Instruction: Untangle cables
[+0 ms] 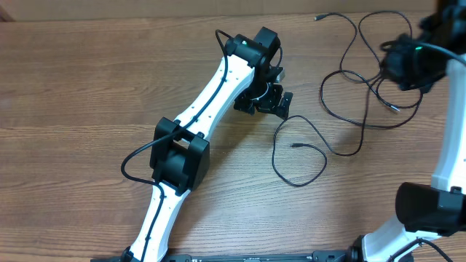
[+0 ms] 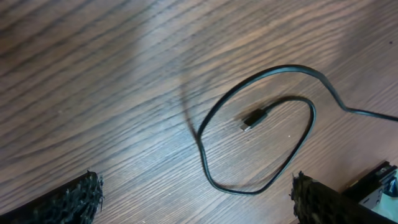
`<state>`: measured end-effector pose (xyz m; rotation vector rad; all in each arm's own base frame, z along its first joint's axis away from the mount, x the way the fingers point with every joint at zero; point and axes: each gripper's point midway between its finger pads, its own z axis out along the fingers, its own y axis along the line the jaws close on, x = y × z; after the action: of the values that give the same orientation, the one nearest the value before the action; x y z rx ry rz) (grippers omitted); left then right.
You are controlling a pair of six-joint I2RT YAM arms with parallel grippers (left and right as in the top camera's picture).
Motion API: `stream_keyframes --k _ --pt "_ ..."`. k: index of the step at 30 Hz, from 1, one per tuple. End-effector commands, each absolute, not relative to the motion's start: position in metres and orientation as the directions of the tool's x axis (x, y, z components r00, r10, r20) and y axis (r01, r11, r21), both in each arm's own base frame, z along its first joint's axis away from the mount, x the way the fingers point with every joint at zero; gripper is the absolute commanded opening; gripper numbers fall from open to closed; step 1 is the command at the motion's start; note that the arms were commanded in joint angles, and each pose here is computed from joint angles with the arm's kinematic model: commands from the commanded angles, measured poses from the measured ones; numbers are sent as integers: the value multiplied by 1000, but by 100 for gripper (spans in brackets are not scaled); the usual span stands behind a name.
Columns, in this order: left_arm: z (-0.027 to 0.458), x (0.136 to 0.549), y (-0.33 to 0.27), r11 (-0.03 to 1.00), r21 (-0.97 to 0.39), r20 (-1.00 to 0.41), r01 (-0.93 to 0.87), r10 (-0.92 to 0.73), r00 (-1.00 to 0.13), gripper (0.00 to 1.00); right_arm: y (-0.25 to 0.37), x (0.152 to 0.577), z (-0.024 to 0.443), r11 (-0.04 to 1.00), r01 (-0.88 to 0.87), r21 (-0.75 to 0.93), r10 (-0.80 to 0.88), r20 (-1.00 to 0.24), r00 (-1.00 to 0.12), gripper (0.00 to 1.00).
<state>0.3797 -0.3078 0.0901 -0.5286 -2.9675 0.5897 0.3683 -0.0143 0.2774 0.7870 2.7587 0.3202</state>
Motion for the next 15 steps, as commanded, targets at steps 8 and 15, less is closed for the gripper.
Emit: stream_keyframes --k 8,15 --pt "102 406 -277 903 -396 14 168 189 -982 100 52 336 231 911 360 202 372 -26 -928 4" --pt "103 409 -268 901 -411 31 140 167 -985 100 81 323 190 940 297 165 293 52 -955 4"
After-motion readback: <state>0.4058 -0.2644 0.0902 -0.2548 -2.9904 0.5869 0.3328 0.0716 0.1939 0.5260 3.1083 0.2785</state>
